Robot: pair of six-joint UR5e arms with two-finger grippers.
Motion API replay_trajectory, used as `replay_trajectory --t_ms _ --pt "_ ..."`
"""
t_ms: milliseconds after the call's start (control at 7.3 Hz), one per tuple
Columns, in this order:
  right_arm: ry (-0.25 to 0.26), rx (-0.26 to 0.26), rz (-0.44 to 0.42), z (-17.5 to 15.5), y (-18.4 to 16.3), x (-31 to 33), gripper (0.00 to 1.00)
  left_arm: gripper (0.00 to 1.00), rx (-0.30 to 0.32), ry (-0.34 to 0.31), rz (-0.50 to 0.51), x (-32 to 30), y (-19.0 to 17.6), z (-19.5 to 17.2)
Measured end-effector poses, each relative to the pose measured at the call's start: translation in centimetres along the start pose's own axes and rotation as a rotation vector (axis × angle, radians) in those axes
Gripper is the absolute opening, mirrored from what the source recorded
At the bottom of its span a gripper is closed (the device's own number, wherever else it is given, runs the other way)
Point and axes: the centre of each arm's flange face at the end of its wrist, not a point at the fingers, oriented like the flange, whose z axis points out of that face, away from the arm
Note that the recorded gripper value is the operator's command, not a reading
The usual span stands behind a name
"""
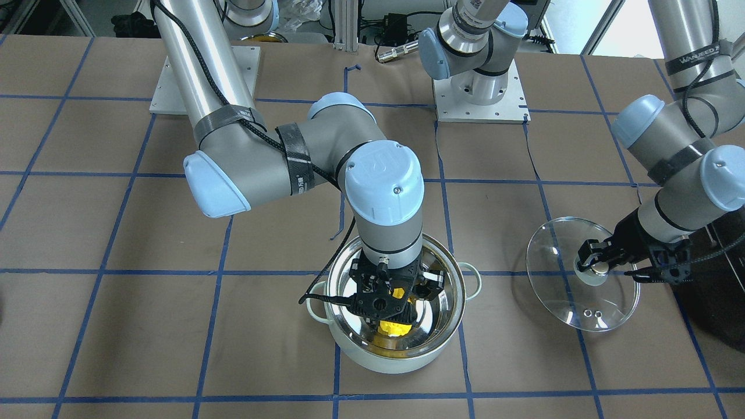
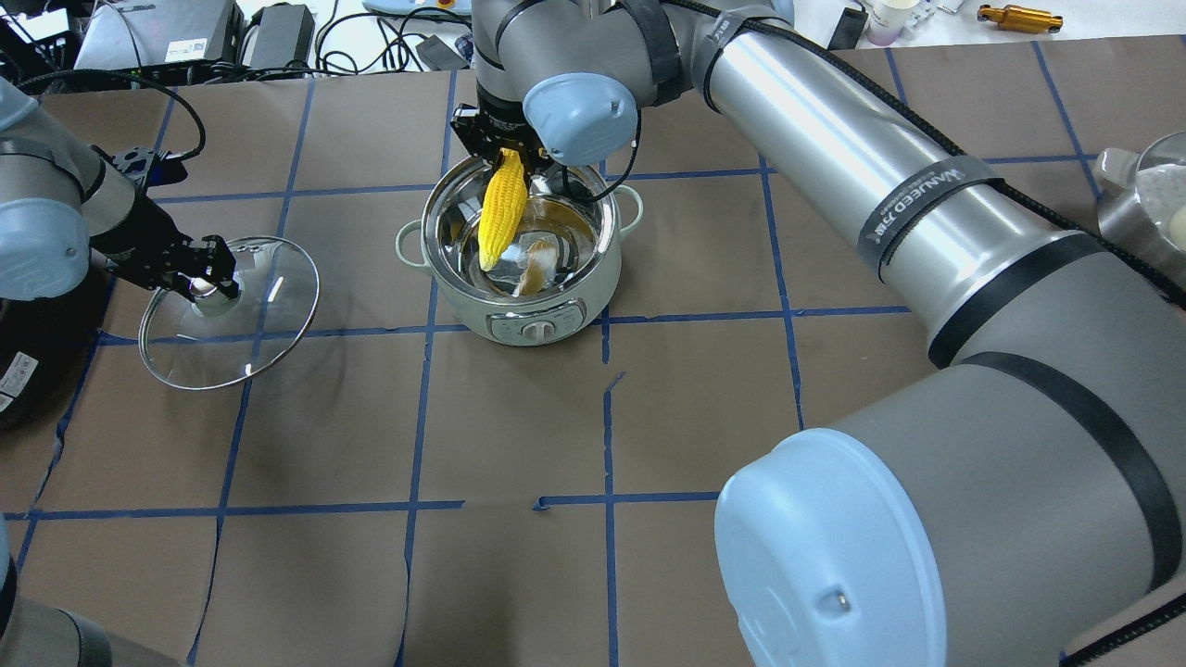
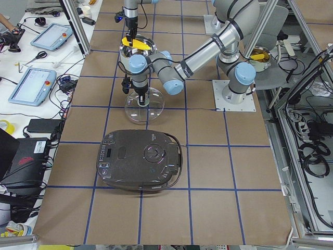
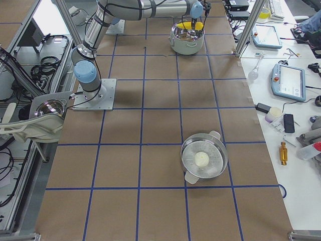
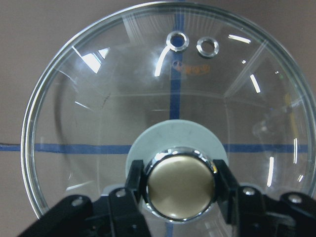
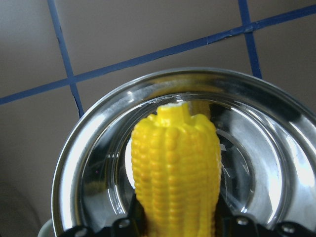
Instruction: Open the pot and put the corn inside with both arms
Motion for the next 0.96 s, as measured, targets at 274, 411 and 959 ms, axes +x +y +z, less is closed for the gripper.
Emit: replay_trajectory --t_ms 274,411,959 --pt "0.020 -0.018 -0.014 -1.1 2.6 1.8 1.00 0.00 0.046 -0.019 -0.011 0.3 1.0 1.9" --pt "0.026 -0.019 -0.016 -1.5 3.1 2.4 1.00 0.00 0.057 -0.022 -0.012 0.4 1.3 2.3" --pt "0.065 -0.009 -0.073 -9.3 -0.6 11.0 1.00 0.70 0.054 -0.019 -0.012 0.5 1.6 2.8"
